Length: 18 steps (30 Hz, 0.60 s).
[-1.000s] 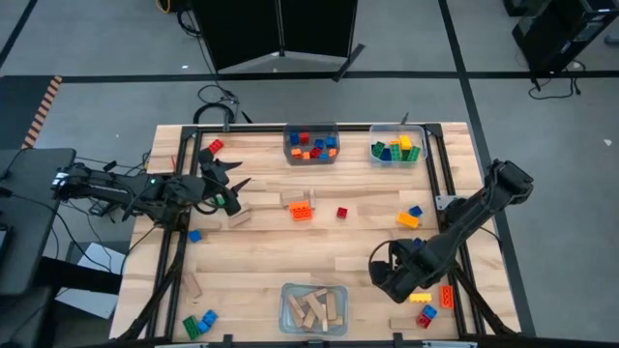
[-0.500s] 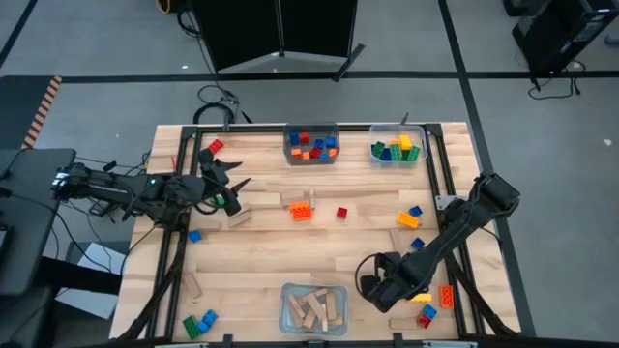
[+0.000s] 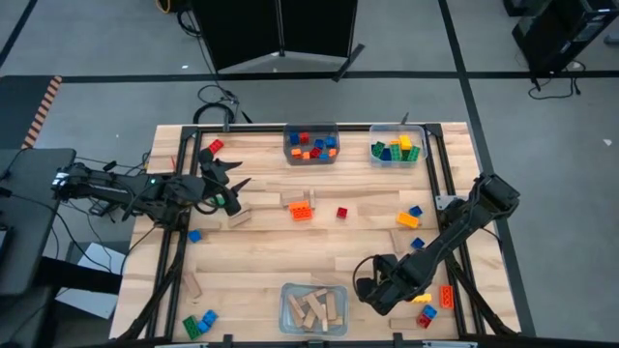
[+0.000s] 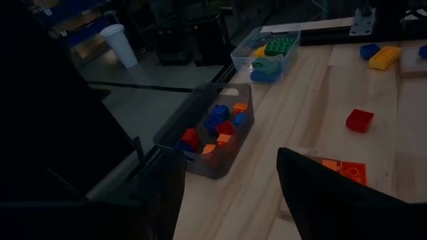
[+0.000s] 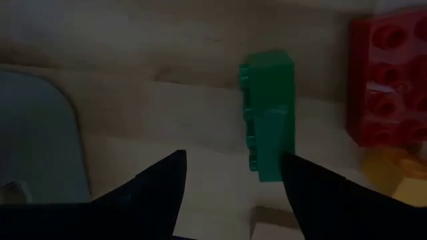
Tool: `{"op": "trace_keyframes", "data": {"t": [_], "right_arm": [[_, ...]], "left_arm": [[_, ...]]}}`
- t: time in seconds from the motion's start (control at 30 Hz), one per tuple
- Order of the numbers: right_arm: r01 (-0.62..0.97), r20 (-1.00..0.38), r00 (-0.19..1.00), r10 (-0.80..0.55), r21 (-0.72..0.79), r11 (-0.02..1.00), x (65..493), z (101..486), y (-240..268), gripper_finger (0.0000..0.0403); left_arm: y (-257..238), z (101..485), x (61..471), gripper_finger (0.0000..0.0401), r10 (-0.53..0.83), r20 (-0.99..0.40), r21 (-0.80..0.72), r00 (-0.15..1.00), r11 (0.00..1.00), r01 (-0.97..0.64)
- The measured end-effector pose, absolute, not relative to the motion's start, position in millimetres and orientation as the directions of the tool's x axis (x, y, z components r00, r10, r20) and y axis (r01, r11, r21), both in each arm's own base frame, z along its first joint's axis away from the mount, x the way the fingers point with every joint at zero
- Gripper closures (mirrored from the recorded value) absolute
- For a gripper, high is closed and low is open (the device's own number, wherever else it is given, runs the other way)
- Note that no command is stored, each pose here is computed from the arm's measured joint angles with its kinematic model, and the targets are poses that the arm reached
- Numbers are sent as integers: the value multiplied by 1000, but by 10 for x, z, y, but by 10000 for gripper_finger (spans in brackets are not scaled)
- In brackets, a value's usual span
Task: Sort blocks by size
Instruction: Put the large green game piece into the transparent bin
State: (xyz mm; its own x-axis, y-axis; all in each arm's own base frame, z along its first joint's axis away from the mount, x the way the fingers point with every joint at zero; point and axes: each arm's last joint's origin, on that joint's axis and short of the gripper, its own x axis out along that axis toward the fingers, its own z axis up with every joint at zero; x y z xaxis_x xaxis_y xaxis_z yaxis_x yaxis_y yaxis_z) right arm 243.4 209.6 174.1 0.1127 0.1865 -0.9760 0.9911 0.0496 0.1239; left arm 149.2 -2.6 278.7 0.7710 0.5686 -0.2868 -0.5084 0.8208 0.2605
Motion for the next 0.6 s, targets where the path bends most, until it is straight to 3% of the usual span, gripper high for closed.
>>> {"op": "trace_keyframes", "data": {"t": [0.6], "right_arm": [[988,-974,142,179,151,39,2440,1795,2069,151]], "left_arm": [[-28,2821,1505,160,567,-259,235,782,822,-519]]}}
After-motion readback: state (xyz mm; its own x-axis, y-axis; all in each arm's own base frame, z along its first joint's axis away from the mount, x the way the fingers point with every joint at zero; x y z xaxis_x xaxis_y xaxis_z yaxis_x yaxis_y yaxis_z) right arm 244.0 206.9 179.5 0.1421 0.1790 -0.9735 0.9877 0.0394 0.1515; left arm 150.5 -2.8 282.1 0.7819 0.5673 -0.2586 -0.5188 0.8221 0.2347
